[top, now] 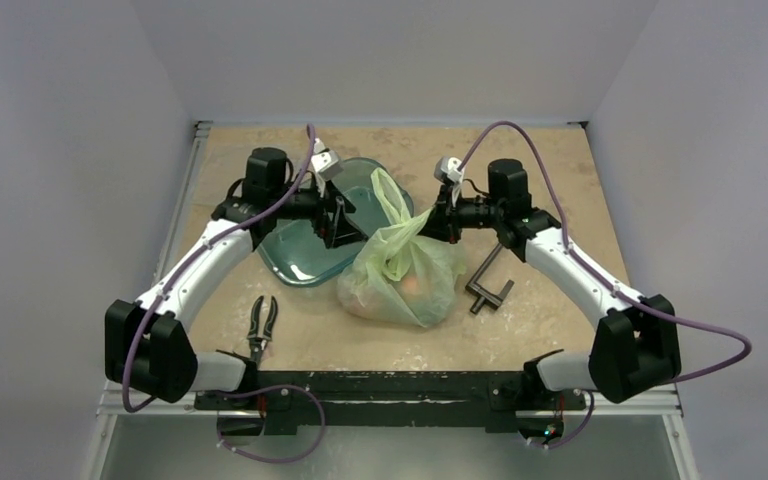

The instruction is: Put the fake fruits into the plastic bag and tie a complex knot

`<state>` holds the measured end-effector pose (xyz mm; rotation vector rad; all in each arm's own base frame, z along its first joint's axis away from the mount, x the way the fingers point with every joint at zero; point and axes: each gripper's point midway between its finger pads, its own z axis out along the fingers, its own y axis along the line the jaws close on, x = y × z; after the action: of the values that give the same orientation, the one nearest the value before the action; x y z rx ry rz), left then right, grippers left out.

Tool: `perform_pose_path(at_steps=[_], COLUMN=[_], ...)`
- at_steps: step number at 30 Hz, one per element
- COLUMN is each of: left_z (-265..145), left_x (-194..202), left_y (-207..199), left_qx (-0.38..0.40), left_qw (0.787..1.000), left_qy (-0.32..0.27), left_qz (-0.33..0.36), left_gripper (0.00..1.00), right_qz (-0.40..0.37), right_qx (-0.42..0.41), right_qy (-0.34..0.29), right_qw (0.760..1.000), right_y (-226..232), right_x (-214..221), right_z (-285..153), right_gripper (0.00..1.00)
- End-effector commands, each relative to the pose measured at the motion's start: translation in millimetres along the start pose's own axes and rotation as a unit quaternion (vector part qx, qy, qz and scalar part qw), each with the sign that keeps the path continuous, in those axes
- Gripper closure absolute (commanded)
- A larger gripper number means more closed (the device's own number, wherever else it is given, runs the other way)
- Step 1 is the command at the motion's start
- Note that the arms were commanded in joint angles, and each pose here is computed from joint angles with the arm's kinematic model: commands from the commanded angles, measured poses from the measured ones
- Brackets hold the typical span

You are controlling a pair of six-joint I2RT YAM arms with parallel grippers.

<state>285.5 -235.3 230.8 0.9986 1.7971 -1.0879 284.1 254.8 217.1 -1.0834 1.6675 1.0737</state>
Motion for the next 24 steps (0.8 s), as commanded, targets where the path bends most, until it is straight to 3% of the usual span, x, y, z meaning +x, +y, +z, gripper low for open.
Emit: perform_pose_path(at_steps=[1,5,12,20,23,24], left_z=[18,41,62,74,81,82], left_x=[-25,-29,-28,-11,-16,-19], left_y=[-17,-21,-33,-4,-7,-11], left_qx=[0.014,0.025,0.053,-0.026,0.004,0.022], left_qw=[0.997,0.994,0.991,0.991,0.992,0.992], left_qy=[-0.034,-0.054,-0.08,-0.092,-0.101,-0.103], left_qz=[-0.061,-0.096,-0.089,-0.097,-0.077,-0.064], left_gripper=[0.0,0.0,0.0,0.0,0.0,0.05], right_qz=[-0.038,-0.041,-0.04,-0.043,-0.049,-0.053], right_qx=[0.007,0.008,0.015,-0.011,-0.028,-0.032], right_qy=[-0.026,-0.026,-0.023,-0.03,-0.034,-0.033], right_qw=[0.999,0.999,0.999,0.999,0.998,0.998], right_y=[5,7,5,21,30,32], right_x=[-19,-19,-18,-22,-21,-21], right_z=[-3,-3,-4,-8,-10,-11], right_gripper=[1.0,1.0,1.0,1.0,1.0,1.0])
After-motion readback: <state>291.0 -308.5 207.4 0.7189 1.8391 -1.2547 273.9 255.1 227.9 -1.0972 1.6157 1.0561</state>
